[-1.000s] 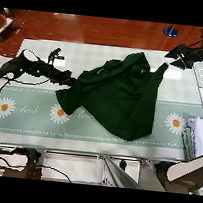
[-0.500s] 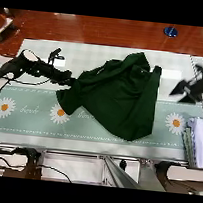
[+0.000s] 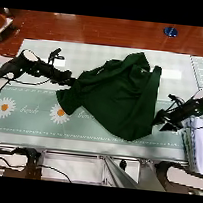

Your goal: Fold the shirts.

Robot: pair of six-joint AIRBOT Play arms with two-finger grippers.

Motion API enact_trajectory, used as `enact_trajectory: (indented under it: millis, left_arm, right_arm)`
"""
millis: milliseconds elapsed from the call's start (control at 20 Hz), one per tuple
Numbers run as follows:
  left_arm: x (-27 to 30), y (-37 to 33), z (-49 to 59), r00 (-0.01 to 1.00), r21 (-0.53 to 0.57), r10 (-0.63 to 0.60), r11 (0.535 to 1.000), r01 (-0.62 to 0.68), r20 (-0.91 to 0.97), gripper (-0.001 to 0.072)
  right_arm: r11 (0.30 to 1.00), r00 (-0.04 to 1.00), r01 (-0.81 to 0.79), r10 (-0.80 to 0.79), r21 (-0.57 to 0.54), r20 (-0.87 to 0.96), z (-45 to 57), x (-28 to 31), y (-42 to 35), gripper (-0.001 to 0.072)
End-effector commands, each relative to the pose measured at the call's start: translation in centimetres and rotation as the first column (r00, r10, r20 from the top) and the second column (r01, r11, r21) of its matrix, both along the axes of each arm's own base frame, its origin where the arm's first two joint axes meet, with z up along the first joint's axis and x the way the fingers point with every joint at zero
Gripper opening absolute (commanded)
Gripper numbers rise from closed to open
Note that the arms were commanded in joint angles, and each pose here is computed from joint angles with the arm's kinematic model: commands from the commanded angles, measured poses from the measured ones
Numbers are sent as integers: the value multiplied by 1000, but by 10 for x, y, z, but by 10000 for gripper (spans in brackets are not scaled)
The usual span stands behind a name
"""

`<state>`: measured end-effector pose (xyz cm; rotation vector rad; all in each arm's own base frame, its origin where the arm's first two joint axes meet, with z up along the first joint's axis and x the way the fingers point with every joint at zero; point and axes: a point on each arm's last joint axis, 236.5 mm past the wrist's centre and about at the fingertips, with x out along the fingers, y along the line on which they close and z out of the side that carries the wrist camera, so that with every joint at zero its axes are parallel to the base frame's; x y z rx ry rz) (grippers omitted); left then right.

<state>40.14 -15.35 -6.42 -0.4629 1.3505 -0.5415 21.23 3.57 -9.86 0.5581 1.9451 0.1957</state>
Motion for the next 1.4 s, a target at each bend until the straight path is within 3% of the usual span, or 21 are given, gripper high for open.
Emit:
enact_trajectory:
  millis: [0, 150, 200, 300, 350, 400, 500, 700, 800, 900, 1100, 1250, 1350]
  left_arm:
    - [0, 0, 0, 1000, 0, -1, 1000, 1, 0, 23]
    - [0, 0, 0, 1000, 1, -1, 1000, 1, 1, 23]
    - [0, 0, 0, 1000, 1, -1, 1000, 1, 1, 23]
    - [0, -1, 0, 1000, 0, -1, 1000, 1, 1, 23]
    - [2, -3, 2, 1000, -11, 16, 1000, -16, -5, 23]
    - [5, -4, 6, 999, -31, 40, 999, -40, -10, 23]
    - [18, -9, 23, 998, -82, 68, 994, -67, 12, 23]
    - [73, -28, 148, 956, -239, 123, 969, -58, 268, 22]
    - [89, -30, 252, 864, -264, 133, 965, -1, 485, 22]
    - [81, -23, 366, 705, -276, 175, 961, 31, 687, 22]
    - [-1, 11, 537, 372, -285, 252, 958, 36, 893, 21]
    - [-70, 43, 590, 178, -186, 199, 979, -86, 964, 21]
    - [-115, 59, 602, 120, -124, 147, 976, -179, 982, 22]
  right_arm:
    - [1000, 999, -21, 20, 21, 39, -14, 6, 25, 615]
    - [998, 994, 34, -39, 48, 106, -17, 27, 35, 609]
    - [997, 989, 48, -57, 66, 134, -16, 35, 39, 540]
    - [991, 978, 55, -79, 125, 194, -6, 53, 50, 232]
    - [989, 973, 43, -73, 138, 221, -2, 60, 54, 145]
    - [992, 967, 26, -57, 125, 249, 1, 69, 55, 138]
    - [992, 940, -39, -3, 117, 342, 21, 96, 64, 19]
    - [990, 772, -119, 47, 72, 634, 137, 186, 70, 19]
    - [994, 568, -104, 41, 22, 822, 244, 227, 62, 18]
    - [997, 314, -70, 46, -25, 948, 362, 234, 53, 18]
    - [991, -84, 45, 130, -126, 988, 530, 157, 38, 18]
    - [980, -238, 117, 183, -159, 954, 582, 83, 35, 18]
    - [963, -305, 208, 228, -170, 925, 605, 39, 22, 18]
